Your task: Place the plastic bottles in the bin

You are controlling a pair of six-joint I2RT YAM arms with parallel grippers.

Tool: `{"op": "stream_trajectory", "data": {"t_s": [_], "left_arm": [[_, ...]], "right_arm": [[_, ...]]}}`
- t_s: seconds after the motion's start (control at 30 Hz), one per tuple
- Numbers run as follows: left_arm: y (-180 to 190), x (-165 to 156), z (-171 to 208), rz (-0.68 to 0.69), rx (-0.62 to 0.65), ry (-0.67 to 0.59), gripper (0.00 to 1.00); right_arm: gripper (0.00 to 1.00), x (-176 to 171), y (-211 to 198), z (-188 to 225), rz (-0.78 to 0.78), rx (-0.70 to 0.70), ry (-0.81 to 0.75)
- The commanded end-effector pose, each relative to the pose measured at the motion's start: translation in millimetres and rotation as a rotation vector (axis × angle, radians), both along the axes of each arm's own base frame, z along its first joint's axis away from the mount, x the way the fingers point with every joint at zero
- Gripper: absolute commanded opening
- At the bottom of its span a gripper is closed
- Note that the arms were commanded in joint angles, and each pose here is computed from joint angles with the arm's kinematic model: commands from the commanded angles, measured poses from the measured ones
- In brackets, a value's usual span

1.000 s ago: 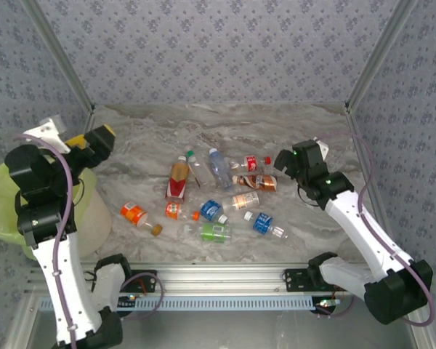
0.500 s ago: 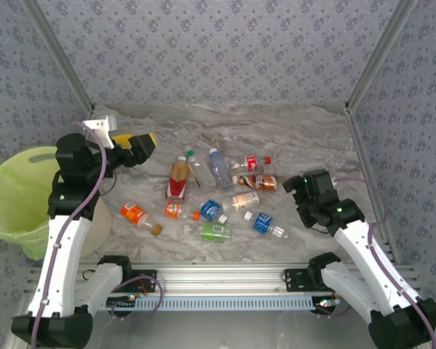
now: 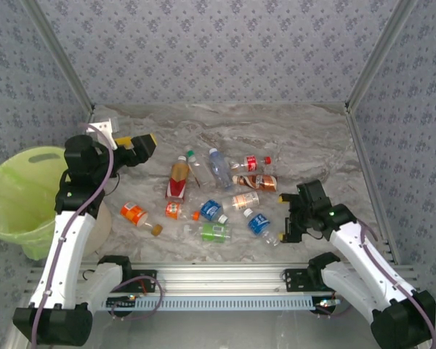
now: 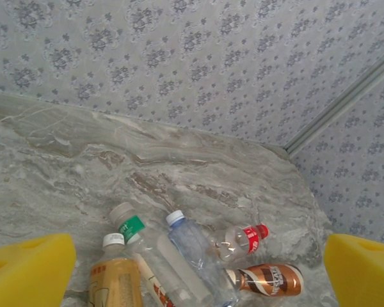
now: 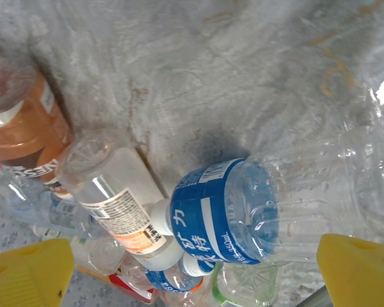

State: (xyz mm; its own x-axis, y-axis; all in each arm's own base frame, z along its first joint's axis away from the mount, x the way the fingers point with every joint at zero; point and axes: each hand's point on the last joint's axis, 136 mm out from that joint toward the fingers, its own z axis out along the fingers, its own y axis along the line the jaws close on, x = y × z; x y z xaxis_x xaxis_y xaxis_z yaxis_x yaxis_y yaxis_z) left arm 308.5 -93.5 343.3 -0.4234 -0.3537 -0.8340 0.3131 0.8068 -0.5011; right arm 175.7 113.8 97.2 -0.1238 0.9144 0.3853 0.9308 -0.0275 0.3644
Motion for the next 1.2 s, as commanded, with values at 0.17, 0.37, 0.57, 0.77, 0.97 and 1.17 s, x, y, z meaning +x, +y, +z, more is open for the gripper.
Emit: {"op": "stream_trajectory", "data": {"t_s": [0.17, 0.37, 0.57, 0.77, 0.97, 1.17], "left_arm": [[10, 9, -5, 0.064, 0.039, 0.009, 0.99], [10, 19, -21, 0.074, 0.029, 0.064, 0.99], [14, 21, -33, 0.094, 0.045, 0.097, 0.99], [18, 19, -37, 0.116, 0.054, 0.115, 0.99], [23, 16, -37, 0.141, 0.077, 0.118, 0.99], [24, 16, -39, 0.149, 0.078, 0.128, 1.00]], "right_arm": [[1.00, -29, 26, 4, -0.053, 0.093, 0.188], [1.00, 6, -1, 25, 0.234, -0.214, -0.030], [1.00, 45, 5, 65, 1.050, -0.586, -0.311], [1.00, 24, 43, 29, 1.620, -0.596, -0.233], [1.00, 2, 59, -14, 1.891, -0.617, -0.104], [0.96, 5, 65, -45, 1.910, -0.640, -0.060]]}}
